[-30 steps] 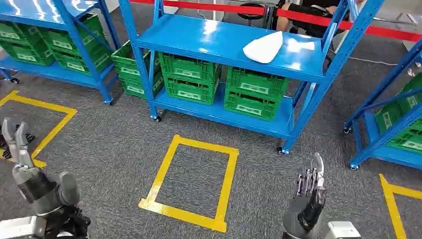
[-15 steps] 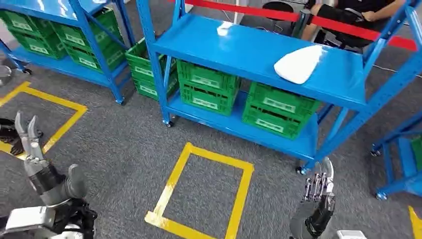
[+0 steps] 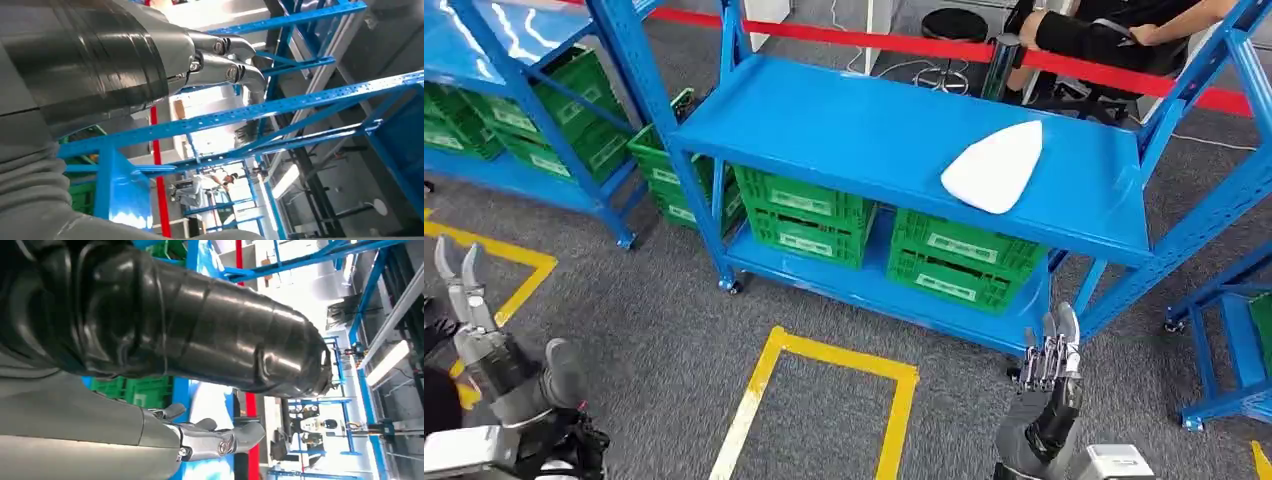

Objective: Take the parts from the cabinet and place them on the table.

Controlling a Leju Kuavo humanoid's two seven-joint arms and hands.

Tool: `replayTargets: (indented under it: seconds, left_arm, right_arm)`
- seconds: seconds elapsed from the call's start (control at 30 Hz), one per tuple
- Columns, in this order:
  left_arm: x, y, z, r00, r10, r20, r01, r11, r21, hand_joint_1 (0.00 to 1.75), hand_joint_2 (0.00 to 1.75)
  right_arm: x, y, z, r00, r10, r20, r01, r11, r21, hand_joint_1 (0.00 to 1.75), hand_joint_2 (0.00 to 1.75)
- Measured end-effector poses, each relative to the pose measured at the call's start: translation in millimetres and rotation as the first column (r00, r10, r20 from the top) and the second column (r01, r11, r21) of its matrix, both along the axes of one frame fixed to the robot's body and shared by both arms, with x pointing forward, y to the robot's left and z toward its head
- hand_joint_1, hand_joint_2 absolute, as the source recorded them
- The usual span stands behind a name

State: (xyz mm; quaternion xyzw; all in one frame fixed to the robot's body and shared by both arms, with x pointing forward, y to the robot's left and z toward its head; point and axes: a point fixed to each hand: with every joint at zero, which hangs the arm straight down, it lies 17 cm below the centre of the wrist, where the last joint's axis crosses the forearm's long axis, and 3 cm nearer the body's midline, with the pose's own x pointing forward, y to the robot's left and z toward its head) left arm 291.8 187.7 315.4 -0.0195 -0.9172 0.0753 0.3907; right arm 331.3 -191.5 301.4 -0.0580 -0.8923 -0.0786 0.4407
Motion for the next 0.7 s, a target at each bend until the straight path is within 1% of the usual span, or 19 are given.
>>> replayTargets:
  seconds: [0.13,0.27,0.7]
  left_arm:
    - [0.7,0.5,-2.9,1.000,0.000,-0.008,0.000,1.000,0.001,0.00,0.00]
    - [0.3,0.9,-0.6,1.000,0.001,-0.001,-0.001,1.000,-0.001,0.00,0.00]
    - [1.6,5.1,-1.1,1.000,0.016,-0.005,-0.016,1.000,-0.009,0.00,0.00]
  right_arm:
    - [1.4,1.0,-4.1,1.000,0.002,-0.012,-0.002,1.000,-0.005,0.00,0.00]
    - [1.4,0.8,2.8,1.000,0.002,0.009,-0.002,1.000,-0.004,0.00,0.00]
    - [5.4,5.5,5.2,1.000,0.014,0.009,-0.014,1.000,-0.007,0.00,0.00]
